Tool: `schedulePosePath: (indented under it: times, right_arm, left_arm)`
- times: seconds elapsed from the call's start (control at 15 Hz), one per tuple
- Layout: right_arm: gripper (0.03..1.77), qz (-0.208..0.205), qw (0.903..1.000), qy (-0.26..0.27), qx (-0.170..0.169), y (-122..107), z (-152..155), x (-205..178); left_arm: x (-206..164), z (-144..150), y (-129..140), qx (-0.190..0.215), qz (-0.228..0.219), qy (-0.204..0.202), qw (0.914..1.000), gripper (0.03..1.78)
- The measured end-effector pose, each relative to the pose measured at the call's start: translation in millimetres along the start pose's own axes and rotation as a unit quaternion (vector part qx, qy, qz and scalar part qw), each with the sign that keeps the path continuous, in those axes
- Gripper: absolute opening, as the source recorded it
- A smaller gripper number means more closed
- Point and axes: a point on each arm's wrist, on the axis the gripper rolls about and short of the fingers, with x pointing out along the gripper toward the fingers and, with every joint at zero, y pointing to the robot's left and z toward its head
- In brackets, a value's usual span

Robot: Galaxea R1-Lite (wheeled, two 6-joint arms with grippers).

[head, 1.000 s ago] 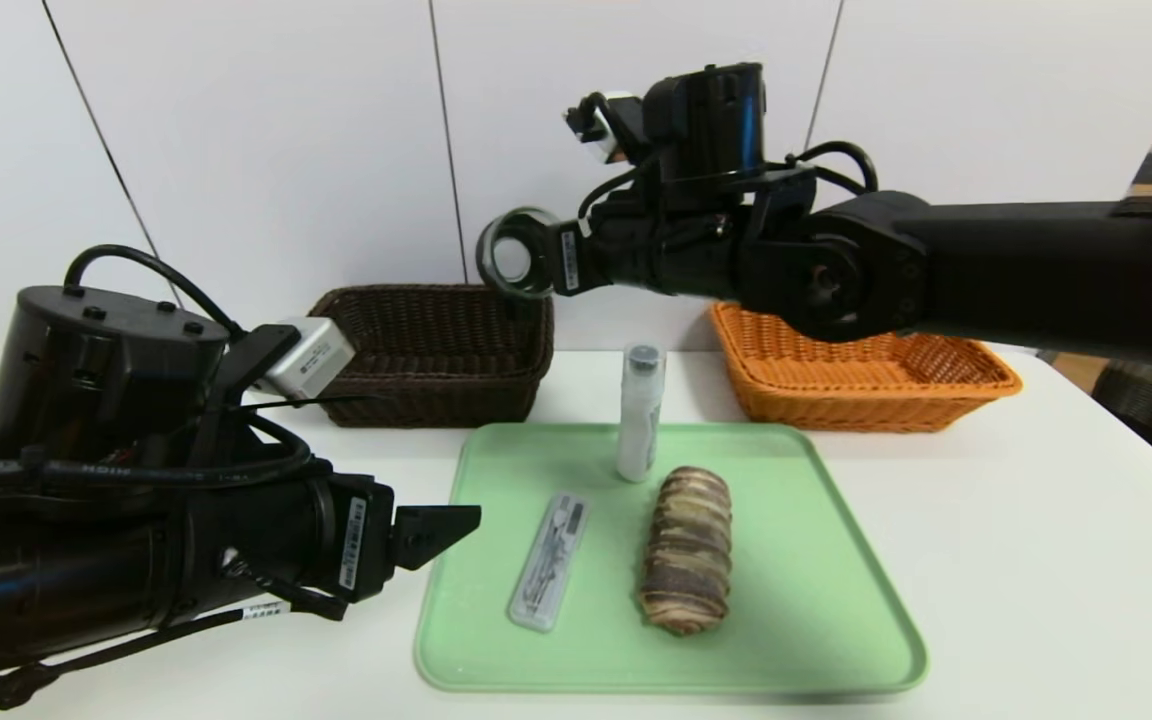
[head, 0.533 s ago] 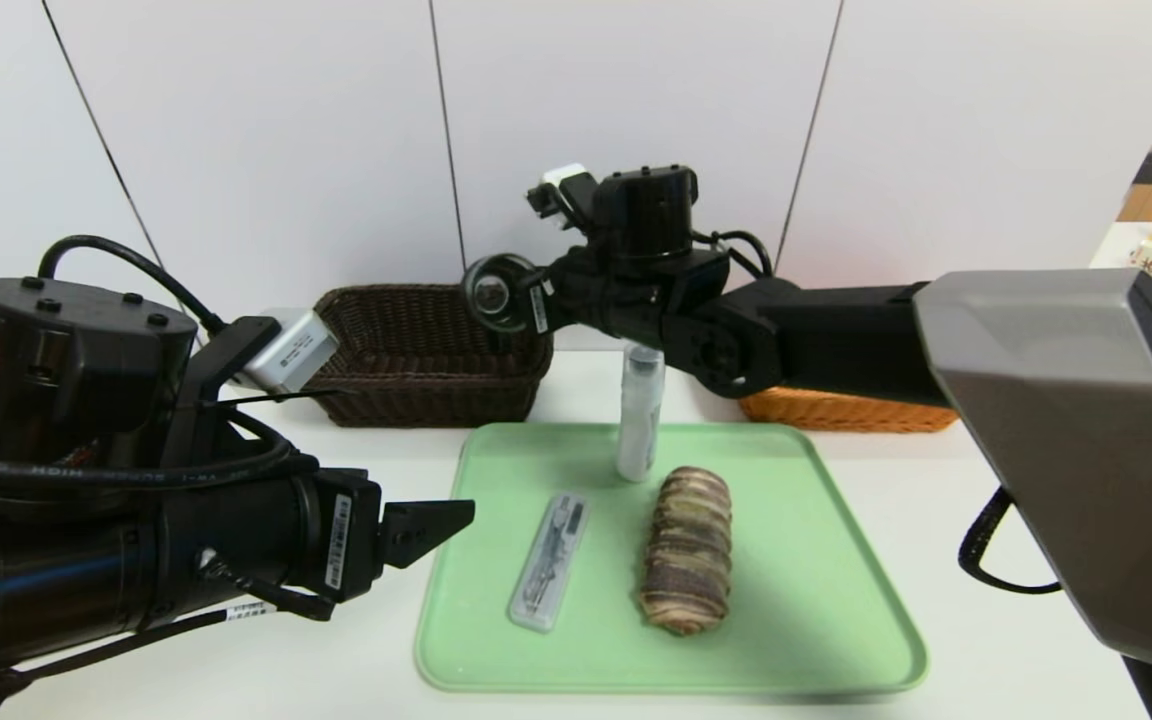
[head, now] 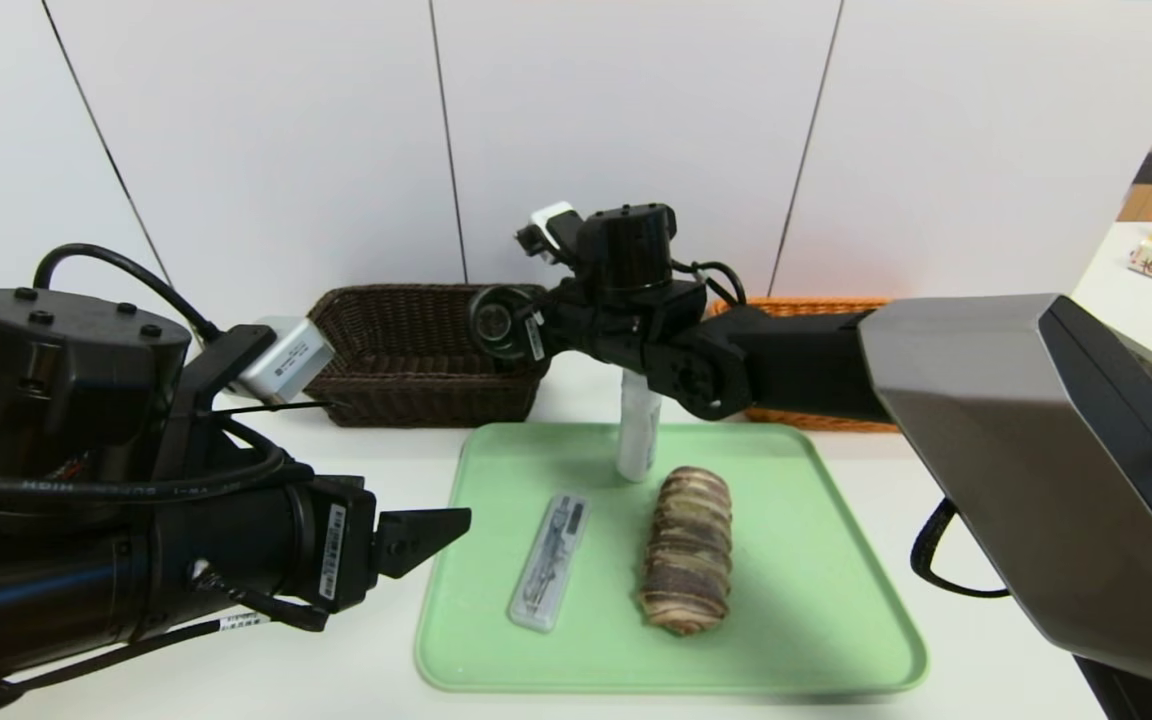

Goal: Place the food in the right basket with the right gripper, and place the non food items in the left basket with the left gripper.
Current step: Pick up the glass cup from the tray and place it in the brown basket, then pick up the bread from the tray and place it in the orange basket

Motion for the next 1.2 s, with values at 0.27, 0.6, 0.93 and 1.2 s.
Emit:
schedulePosePath:
  times: [0.27,0.6,0.93,1.2]
  right_arm:
    - [0.08,-0.011,0.9999,-0.003,-0.003,0.6,8.8,-6.0]
    - [0.54,-0.016,0.9997,-0.007,-0.016,2.0,13.2,-8.7]
    - [1.10,-0.013,0.9996,-0.010,-0.023,5.5,16.6,-10.8]
    - [1.35,-0.013,0.9991,-0.035,-0.022,10.9,42.7,-29.2]
  left_arm:
    - [-0.1,0.2,-0.2,0.001,-0.001,0.000,1.0000,1.69]
    - [-1.1,0.9,-0.1,0.000,-0.001,-0.003,1.0000,1.69]
    - [-1.8,1.2,-0.3,0.000,-0.002,-0.004,1.0000,1.69]
    - [-1.9,1.6,-0.2,0.000,-0.001,-0.007,1.0000,1.69]
